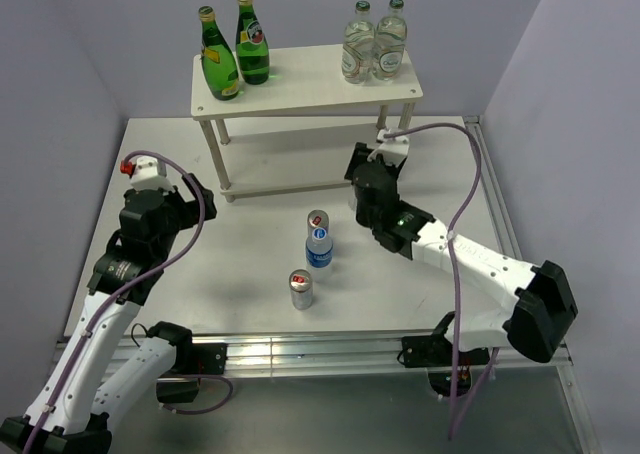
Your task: Place and organize the beverage onto the shelf
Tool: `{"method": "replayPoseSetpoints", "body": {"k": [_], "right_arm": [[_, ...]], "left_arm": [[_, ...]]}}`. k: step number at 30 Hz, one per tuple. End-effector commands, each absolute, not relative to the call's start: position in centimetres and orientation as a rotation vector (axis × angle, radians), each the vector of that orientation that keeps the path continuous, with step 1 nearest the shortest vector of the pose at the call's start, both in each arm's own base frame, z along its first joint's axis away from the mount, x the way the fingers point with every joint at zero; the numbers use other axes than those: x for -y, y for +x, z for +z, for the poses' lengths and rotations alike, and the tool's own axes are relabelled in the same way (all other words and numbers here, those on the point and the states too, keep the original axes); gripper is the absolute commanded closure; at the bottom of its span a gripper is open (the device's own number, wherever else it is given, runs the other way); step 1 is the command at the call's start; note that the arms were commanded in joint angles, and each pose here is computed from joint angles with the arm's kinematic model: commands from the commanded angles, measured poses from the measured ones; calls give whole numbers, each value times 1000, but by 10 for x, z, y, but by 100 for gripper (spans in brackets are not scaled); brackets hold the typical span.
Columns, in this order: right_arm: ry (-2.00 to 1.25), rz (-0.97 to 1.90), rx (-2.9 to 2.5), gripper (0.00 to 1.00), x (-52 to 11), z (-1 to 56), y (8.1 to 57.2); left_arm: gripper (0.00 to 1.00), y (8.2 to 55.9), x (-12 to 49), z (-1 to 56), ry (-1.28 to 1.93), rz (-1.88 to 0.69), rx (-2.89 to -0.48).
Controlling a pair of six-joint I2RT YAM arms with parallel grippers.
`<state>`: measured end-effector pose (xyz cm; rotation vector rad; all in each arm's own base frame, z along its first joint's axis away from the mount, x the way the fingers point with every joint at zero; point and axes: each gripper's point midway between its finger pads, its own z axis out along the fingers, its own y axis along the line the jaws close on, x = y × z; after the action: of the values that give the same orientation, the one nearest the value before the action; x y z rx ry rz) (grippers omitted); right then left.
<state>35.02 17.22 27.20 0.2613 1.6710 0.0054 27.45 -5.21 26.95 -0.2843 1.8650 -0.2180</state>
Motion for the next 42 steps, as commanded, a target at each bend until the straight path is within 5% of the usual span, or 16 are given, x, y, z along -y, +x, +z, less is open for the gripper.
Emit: {"method": "replayPoseSetpoints", "body": {"k": [1,17,42], "right_arm": [[411,77,-1475,100,-156,342,382],[508,47,-1391,100,-139,345,500],[585,0,-1302,100,-123,298,521]], "left_arm": [[1,279,52,279,-268,-212,-1825],[1,285,57,269,-250,-219,-1859],[1,290,61,258,-240,-212,-1902]]}}
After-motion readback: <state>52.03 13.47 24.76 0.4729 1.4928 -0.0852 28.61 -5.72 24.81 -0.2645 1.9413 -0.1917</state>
